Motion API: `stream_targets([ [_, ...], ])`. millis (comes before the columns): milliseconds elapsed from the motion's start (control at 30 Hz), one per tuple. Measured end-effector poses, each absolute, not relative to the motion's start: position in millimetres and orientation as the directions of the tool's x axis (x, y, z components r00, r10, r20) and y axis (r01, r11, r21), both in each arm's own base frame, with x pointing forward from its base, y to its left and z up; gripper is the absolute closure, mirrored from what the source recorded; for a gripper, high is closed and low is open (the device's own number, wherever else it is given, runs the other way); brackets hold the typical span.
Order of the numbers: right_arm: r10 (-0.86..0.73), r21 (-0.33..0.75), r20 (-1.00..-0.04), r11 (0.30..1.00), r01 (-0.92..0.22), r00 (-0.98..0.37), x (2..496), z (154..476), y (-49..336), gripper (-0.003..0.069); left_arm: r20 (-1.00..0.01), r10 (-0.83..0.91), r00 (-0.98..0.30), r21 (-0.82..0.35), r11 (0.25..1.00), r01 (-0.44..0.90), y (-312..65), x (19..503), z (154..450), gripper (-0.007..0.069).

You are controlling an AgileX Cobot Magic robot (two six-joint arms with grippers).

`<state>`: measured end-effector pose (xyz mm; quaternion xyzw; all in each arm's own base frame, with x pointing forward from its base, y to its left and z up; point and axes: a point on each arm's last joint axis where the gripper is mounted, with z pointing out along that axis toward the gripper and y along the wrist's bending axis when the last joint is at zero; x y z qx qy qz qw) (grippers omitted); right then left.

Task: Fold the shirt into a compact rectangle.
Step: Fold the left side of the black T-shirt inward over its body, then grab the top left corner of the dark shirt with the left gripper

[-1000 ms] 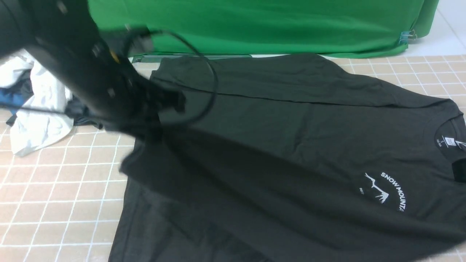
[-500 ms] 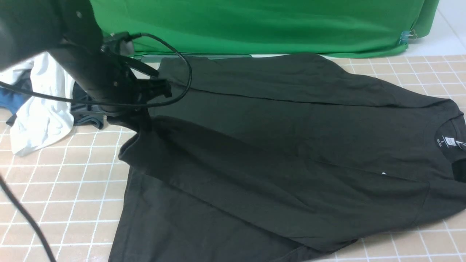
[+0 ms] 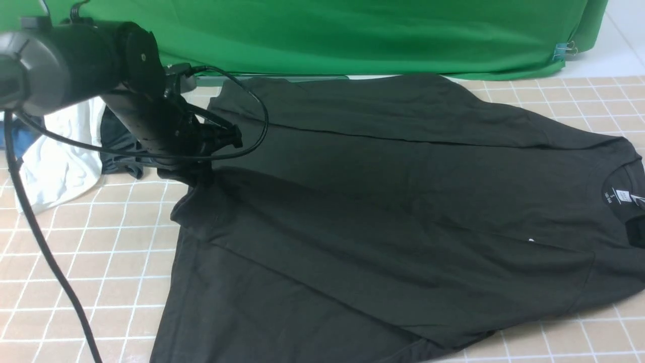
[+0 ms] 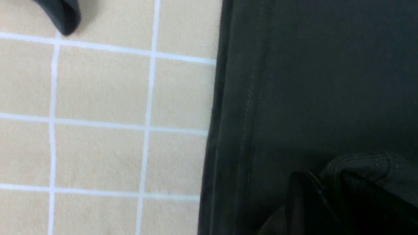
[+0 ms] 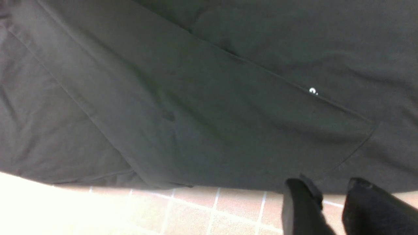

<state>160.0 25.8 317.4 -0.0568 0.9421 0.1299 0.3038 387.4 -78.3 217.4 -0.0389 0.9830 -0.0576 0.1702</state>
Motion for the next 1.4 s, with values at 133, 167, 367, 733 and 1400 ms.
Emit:
stream_targets([
  [133,-0.026,0.209,-0.592,0.96,-0.185,-0.805,160.5,317.7,25.7,0.0442,-0.383,-0.171,-0.908,-0.137,0.982,-0.127,-70.1,399.9,234.1,0.0321],
  [167,-0.026,0.209,-0.593,0.96,-0.185,-0.805,160.6,317.7,25.6,0.0442,-0.392,-0.201,-0.898,-0.152,0.977,-0.152,-66.4,403.5,240.4,0.0296],
  [367,-0.022,0.206,-0.605,0.961,-0.183,-0.796,161.8,318.5,25.4,0.0442,-0.42,-0.408,-0.81,-0.365,0.894,-0.261,-39.7,441.4,276.4,0.0135],
  [733,-0.019,0.204,-0.613,0.962,-0.182,-0.79,162.6,319.0,25.2,0.0442,-0.363,-0.441,-0.821,-0.488,0.841,-0.235,-46.2,514.8,221.4,0.0139],
  [1400,0.003,0.199,-0.654,0.965,-0.168,-0.757,166.8,322.1,24.1,0.0431,-0.314,-0.574,-0.757,-0.655,0.707,-0.264,-55.5,546.4,156.2,0.0162],
])
